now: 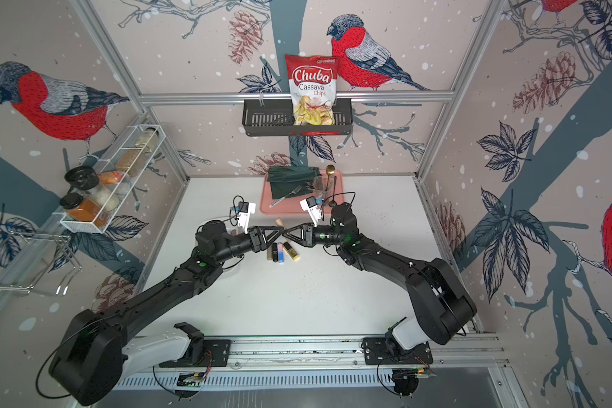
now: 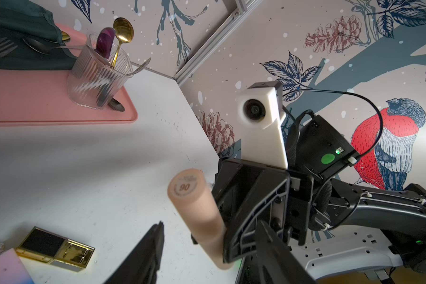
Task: Put the lipstick into the storage box
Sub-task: Pick up the lipstick at the center of the board.
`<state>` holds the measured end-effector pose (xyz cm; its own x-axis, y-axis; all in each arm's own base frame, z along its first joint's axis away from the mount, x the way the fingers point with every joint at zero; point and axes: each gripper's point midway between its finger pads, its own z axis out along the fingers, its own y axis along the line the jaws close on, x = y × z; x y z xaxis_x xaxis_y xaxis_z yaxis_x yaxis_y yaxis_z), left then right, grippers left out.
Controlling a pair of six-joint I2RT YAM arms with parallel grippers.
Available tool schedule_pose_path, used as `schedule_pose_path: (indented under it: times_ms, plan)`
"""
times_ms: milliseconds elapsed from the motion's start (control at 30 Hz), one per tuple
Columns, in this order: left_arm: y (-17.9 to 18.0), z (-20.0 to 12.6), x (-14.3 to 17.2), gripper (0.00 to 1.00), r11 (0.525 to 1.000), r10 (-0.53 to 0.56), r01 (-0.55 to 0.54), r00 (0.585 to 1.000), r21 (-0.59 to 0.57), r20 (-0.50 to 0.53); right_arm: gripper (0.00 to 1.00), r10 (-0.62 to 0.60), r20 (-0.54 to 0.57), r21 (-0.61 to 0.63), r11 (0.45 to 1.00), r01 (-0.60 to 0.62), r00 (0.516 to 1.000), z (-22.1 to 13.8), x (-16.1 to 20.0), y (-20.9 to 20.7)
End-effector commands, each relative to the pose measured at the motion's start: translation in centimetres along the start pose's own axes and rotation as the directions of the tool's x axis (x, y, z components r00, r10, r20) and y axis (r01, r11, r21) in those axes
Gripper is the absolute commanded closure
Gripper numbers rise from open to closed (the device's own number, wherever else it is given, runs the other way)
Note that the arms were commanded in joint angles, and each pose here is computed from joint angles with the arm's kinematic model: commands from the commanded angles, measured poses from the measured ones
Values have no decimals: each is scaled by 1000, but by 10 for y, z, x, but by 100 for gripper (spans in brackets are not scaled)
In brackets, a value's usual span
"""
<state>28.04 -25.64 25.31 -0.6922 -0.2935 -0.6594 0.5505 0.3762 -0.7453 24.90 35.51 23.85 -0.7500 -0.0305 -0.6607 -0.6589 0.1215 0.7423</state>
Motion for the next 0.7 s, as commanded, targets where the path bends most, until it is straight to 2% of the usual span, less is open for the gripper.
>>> schedule_pose_path:
  times_ms: [0, 267, 533, 667]
  plan:
    - [-12, -1, -17, 39, 999, 37, -39, 997, 20, 68, 82, -25, 20, -51, 998, 26, 999, 1, -7, 15]
    - [-11, 0, -18, 53, 1000, 23, -24, 997, 15, 68, 82, -27, 20, -61, 998, 28, 999, 1, -5, 19]
    - [-11, 2, -15, 61, 1000, 16, -17, 998, 24, 56, 82, -27, 13, -74, 997, 28, 1000, 2, -3, 21]
    - [-11, 3, -13, 71, 999, 13, -14, 999, 30, 43, 78, -23, 10, -75, 997, 23, 1000, 3, -1, 20]
